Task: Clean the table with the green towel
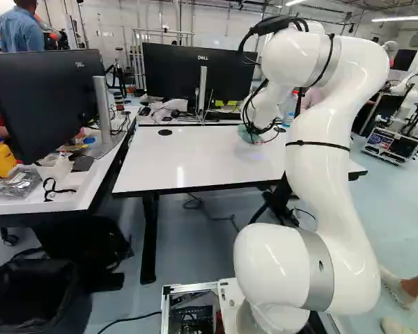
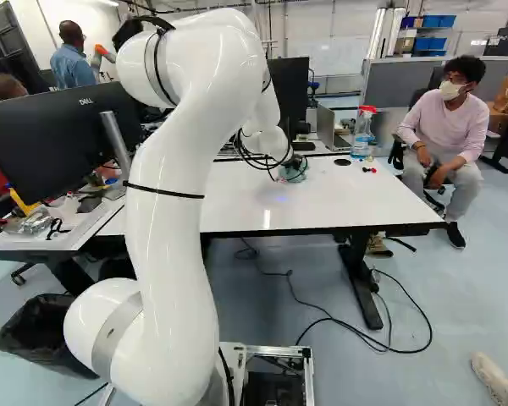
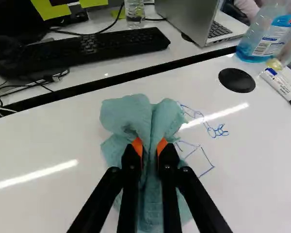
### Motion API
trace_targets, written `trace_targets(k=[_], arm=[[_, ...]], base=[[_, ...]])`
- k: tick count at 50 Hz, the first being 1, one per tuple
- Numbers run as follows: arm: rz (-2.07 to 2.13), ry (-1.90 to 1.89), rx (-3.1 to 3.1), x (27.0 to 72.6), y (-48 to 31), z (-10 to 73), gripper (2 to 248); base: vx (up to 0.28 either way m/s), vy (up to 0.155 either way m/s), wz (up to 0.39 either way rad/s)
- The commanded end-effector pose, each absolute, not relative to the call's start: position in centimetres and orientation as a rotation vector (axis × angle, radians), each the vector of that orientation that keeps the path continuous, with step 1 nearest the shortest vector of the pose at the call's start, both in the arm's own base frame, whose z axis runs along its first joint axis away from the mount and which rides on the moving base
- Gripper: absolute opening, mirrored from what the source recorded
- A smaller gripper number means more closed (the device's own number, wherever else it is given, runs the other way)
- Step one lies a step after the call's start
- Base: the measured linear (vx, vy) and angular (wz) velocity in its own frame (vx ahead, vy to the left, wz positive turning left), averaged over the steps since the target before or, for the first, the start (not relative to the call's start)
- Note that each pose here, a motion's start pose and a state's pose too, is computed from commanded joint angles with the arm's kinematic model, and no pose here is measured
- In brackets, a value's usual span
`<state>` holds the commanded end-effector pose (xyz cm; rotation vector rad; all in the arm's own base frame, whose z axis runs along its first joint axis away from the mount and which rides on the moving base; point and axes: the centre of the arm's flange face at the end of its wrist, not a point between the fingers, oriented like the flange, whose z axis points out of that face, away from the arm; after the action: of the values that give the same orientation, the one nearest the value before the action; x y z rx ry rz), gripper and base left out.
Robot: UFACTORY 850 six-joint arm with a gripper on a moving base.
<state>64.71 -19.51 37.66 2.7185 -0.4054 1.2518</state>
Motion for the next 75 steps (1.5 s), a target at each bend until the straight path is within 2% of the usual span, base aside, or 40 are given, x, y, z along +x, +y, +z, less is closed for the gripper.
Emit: trace_targets(k=[30,75], arm=[[1.233,-0.407,2.729,64.7,-19.5,37.5,51],[1.292,-0.469,2.657,69.0,-24.9,36.6,51]], base=[[0.0,0.0,0.0],[0.0,0.0,0.0]])
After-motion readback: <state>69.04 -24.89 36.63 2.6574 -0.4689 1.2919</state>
